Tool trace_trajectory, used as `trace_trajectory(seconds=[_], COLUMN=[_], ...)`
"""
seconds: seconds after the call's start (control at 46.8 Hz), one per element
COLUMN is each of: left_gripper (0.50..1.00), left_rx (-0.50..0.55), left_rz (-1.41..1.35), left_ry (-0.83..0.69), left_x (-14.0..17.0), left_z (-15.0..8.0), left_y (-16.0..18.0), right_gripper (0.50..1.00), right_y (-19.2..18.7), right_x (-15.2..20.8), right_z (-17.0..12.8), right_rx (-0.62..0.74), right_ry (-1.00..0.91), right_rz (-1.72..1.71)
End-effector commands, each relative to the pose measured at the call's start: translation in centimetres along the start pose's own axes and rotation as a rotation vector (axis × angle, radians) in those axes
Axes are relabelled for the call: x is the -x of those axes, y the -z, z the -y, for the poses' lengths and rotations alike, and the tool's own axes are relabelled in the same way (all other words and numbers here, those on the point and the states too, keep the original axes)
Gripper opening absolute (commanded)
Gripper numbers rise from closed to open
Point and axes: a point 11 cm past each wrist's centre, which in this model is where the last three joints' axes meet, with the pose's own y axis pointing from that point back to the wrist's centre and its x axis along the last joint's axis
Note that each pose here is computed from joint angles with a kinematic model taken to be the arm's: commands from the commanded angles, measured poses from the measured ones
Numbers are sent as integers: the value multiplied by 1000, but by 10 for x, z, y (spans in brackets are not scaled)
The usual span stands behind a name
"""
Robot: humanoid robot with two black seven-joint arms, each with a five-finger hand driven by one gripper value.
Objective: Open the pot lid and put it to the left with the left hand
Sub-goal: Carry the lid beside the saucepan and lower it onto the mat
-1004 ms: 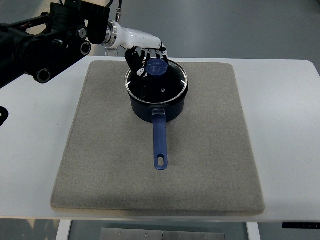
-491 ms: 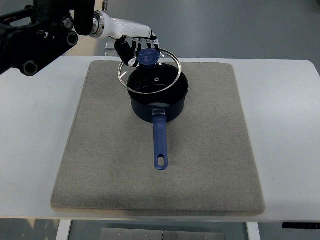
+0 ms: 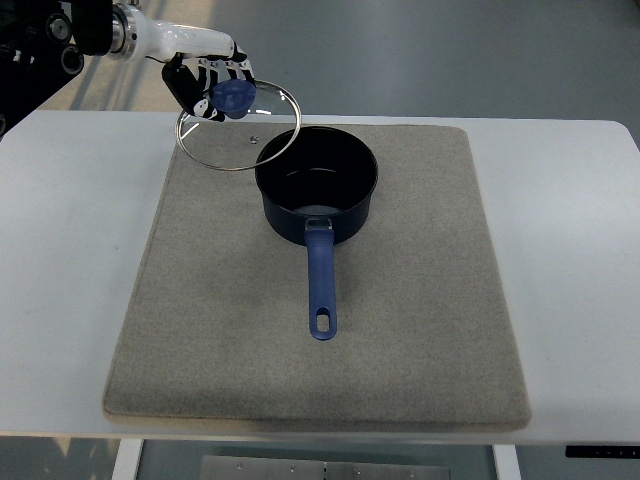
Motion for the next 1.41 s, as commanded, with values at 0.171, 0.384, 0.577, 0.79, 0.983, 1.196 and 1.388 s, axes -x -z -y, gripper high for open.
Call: trace_trajectory(seconds=[0.171,0.384,0.577,0.79,0.983,1.196,1.388], left_gripper=[500,500,500,500,500,666,853], left_rx=[-68,-79,-90,-77,-59,-54,-49], left_rz=[-33,-58,-74,-81,-90,-99,-101], left_ry=[11,41,44,45,67,66,67], left_x=[18,43,69,91,102,103,103], left_z=[-15,-19,-16,-6,4,4,5], left_y=[36,55,66,64,57,55,53], right_gripper=[915,915,915,915,917,915,915], right_y=[0,0,0,0,0,0,0], right_x=[0,0,0,0,0,0,0], right_z=[0,0,0,0,0,0,0], right_rx=[-1,1,-1,0,0,-1,0], right_ry=[0,0,0,0,0,0,0], right_rz=[2,2,2,0,-1,0,0])
